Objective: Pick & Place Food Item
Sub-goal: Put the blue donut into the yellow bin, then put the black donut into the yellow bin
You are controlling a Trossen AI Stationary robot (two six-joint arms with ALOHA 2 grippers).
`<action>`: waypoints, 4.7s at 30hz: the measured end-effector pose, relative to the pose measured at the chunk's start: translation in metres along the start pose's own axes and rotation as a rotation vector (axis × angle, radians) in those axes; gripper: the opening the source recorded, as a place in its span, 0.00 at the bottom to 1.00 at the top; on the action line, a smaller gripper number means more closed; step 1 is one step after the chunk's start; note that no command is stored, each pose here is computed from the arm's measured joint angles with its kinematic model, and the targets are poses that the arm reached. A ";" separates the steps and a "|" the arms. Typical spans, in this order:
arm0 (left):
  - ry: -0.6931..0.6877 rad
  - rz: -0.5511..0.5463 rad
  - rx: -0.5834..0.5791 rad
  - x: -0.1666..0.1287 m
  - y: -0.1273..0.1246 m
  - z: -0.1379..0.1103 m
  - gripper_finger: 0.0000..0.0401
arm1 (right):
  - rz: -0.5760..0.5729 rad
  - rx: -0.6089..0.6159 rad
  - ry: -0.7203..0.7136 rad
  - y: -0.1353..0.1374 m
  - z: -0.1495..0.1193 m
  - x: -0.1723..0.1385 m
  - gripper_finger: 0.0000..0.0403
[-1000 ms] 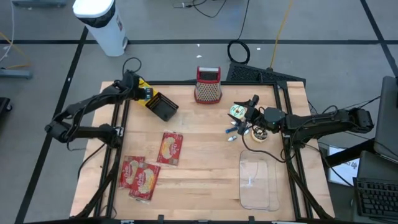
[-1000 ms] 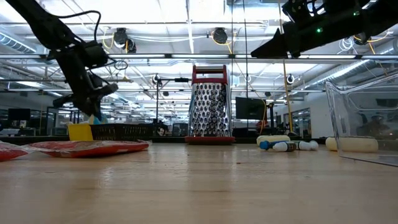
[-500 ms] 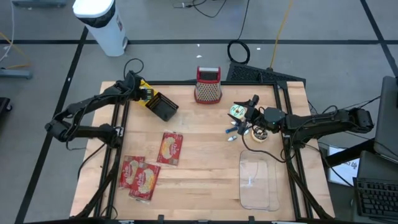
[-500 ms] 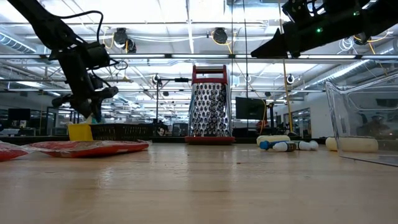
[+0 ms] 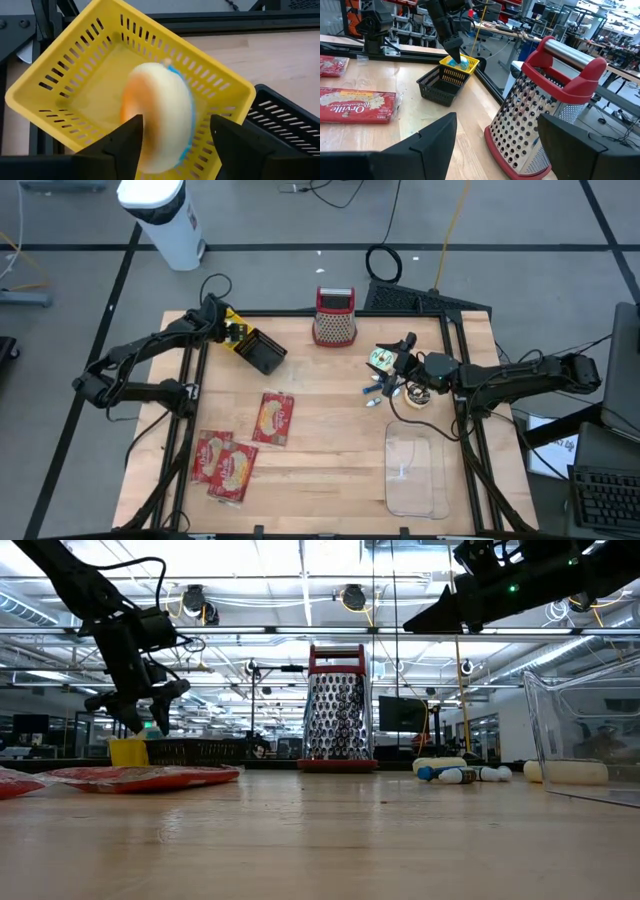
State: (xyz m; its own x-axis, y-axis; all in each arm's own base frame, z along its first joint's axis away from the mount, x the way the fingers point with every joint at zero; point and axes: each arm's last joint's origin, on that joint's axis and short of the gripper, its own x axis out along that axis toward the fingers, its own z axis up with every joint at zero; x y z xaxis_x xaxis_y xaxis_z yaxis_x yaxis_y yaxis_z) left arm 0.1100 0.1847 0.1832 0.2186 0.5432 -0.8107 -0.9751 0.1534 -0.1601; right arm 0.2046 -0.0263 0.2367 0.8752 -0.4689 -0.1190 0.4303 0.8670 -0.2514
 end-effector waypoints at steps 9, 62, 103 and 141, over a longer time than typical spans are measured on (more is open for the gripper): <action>0.004 0.009 0.013 0.000 0.000 -0.001 0.49 | 0.001 0.007 0.001 0.000 0.000 0.000 0.66; -0.633 -0.841 0.398 -0.089 -0.098 0.000 0.44 | -0.503 0.671 1.204 -0.028 -0.070 -0.061 0.66; -0.560 -0.817 0.436 -0.071 -0.107 -0.006 0.44 | -0.207 0.827 0.958 -0.011 -0.095 -0.038 0.12; -0.550 -1.141 0.532 -0.067 -0.208 -0.048 0.44 | 0.088 -0.011 -0.068 0.000 -0.038 0.044 0.11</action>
State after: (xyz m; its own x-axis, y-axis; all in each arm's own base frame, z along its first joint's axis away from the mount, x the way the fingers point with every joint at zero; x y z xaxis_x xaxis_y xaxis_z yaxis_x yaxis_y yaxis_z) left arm 0.2964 0.0768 0.2440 0.9899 0.1383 -0.0304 -0.1415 0.9587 -0.2467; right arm 0.2345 -0.0534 0.1952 0.9225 -0.3785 -0.0756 0.3494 0.9021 -0.2534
